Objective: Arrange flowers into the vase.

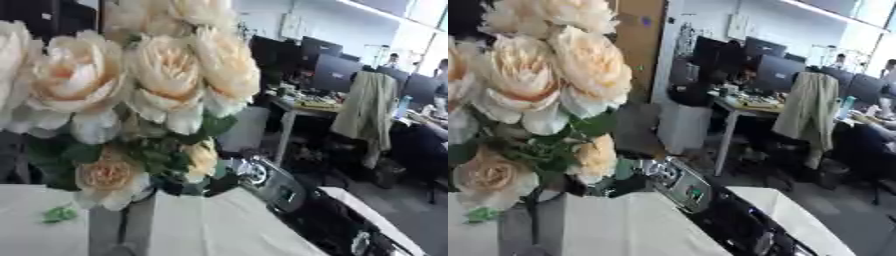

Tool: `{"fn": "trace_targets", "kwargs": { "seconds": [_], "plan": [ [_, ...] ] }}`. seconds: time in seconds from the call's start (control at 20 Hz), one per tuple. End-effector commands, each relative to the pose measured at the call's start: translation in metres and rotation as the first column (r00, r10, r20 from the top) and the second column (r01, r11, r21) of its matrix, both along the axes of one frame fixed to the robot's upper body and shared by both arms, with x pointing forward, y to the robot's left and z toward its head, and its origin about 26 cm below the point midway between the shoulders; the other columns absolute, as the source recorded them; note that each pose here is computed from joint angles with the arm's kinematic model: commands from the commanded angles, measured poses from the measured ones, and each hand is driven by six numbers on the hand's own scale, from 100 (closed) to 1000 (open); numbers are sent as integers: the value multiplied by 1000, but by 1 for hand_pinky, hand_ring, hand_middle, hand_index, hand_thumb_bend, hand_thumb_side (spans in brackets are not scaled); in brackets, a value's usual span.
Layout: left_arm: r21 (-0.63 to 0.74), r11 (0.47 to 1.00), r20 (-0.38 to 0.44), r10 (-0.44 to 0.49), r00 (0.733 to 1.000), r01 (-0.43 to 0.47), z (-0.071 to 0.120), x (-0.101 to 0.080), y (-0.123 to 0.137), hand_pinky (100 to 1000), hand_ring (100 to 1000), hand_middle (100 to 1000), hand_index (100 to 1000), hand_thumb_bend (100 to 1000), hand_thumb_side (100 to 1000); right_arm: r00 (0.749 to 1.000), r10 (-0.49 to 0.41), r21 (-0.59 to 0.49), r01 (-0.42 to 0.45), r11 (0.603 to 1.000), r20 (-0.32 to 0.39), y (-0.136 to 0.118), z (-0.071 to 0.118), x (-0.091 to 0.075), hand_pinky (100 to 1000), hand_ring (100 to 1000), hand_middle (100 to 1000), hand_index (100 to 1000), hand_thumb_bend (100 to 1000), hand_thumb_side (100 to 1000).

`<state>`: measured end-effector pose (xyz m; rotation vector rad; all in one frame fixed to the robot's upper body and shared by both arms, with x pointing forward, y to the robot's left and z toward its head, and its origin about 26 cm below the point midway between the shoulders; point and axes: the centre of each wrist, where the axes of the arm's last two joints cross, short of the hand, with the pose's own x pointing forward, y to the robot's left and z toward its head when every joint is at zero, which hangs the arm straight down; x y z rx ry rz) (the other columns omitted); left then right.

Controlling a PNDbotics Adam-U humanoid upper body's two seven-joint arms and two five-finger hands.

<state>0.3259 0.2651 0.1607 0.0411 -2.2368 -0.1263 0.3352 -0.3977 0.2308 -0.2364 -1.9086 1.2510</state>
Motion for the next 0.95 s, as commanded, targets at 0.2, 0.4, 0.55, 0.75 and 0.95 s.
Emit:
{"fn": "trace_targets", "kwargs": {
  "seconds": [0.2,0.4,0.55,0.75,0.95],
  "plan": [
    [4,1000,19,26,999,-26,5,-3,7,733,649,623,712,978,849,998,-51,-13,51,999,27,-18,17,-8,1000,1000,955,891,315,803],
    [5,999,20,51,999,-51,4,-5,13,732,651,624,711,979,849,997,-72,-2,72,997,38,-24,15,-15,1000,1000,945,887,286,786],
    [8,998,17,68,998,-69,3,-6,16,732,653,626,711,978,849,994,-99,5,99,995,52,-27,10,-23,1000,1000,926,871,228,752],
    [20,996,6,92,996,-92,0,-9,22,731,653,626,710,979,850,984,-158,13,158,987,79,-34,-3,-39,954,1000,882,822,164,736],
    [36,993,-4,112,994,-111,-4,-11,28,731,654,627,710,981,851,974,-198,18,197,980,112,-33,-20,-59,910,1000,861,795,127,755]
  ]
}}
